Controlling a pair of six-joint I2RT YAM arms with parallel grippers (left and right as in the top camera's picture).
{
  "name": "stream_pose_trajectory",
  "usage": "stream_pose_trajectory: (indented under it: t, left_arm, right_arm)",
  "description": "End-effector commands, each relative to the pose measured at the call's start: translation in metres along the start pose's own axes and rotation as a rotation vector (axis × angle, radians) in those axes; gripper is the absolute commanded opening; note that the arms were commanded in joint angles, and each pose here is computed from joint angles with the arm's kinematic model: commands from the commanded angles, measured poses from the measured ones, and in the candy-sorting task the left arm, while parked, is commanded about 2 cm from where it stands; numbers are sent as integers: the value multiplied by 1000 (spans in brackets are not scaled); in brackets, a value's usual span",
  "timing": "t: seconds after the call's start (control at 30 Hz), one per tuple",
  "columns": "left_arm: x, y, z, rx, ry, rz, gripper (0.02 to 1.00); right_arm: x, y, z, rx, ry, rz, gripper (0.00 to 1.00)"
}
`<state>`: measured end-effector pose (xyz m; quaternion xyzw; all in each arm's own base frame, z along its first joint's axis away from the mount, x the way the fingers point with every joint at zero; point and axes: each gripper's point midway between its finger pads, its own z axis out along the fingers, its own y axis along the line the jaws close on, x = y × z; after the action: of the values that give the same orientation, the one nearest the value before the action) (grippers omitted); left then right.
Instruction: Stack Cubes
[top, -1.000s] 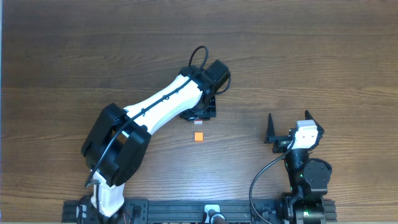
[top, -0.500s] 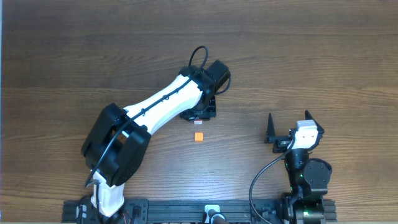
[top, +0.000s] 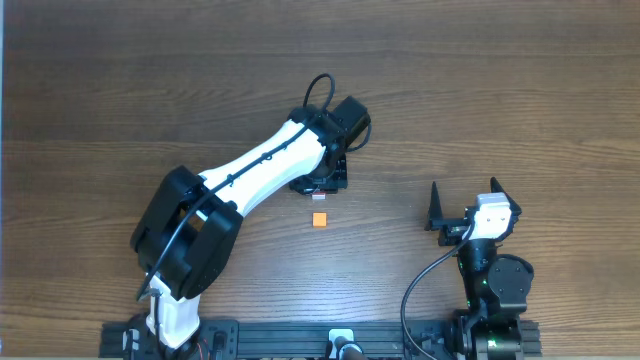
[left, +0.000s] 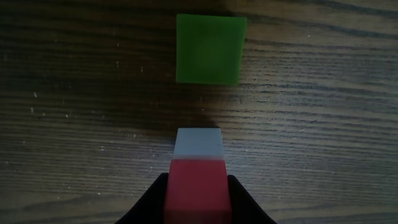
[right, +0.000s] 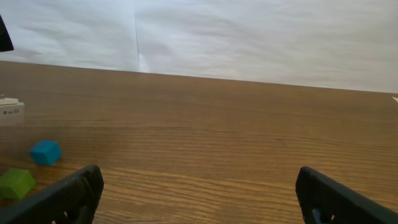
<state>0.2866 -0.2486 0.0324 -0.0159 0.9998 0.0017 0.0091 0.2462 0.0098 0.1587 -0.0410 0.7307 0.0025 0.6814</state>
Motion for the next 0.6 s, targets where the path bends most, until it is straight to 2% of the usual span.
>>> stream_pose_trajectory:
  t: [0.03, 0.2, 0.6]
  left_arm:
    - [-3, -3, 3, 3, 6, -18, 268]
    - [-3, -3, 3, 3, 6, -18, 305]
    - [-3, -3, 3, 3, 6, -18, 325]
  right_arm:
    - [1, -1, 0, 5, 0, -3, 991]
    - [1, -1, 0, 5, 0, -3, 991]
    - [1, -1, 0, 5, 0, -3, 991]
